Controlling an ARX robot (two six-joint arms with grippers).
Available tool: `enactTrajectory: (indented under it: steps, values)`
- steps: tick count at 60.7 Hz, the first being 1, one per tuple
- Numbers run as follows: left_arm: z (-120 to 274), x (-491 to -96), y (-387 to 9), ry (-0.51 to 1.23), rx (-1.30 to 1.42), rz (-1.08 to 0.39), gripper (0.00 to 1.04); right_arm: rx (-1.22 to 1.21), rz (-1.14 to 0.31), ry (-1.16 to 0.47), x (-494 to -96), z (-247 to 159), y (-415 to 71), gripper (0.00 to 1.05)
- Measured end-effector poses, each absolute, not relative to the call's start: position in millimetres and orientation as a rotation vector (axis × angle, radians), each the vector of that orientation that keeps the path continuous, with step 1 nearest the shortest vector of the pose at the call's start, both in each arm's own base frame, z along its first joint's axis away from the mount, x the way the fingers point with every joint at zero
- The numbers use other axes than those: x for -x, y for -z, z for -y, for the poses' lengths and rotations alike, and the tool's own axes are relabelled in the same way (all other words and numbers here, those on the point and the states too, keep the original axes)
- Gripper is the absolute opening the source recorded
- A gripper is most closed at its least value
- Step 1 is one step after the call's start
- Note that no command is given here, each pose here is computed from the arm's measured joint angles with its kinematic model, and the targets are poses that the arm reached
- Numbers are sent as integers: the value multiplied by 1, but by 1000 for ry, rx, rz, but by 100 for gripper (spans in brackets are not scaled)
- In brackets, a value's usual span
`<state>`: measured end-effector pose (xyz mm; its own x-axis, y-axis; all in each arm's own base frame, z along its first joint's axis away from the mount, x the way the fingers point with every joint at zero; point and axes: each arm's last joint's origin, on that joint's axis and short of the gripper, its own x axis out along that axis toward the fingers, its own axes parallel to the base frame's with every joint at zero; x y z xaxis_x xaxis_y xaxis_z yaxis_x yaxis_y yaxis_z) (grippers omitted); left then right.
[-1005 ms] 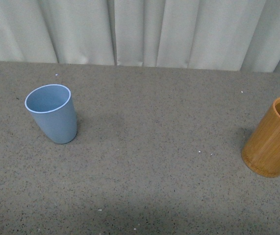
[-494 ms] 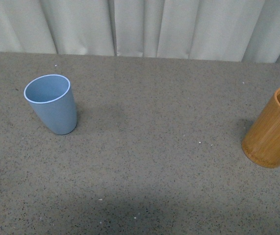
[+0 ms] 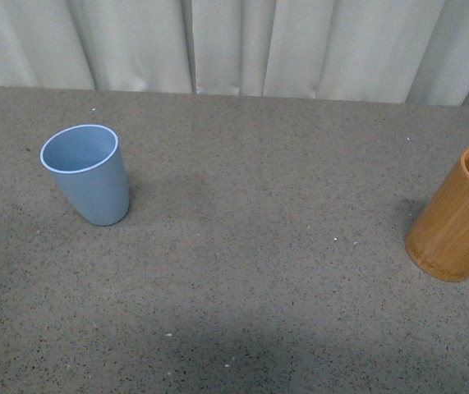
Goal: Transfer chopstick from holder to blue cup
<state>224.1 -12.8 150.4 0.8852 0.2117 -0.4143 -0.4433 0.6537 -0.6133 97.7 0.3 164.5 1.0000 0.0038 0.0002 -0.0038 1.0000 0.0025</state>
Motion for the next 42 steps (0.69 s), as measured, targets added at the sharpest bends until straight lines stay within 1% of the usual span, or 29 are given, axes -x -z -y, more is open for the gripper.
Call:
enactTrajectory:
  steps: [23,42]
  values:
    - [47,-272,-123,-391,671,-474,98,-2,0,-4,-98,0,-164,95]
    - [62,-287,-102,-407,650,-571,98,-2,0,-4,-98,0,-164,95]
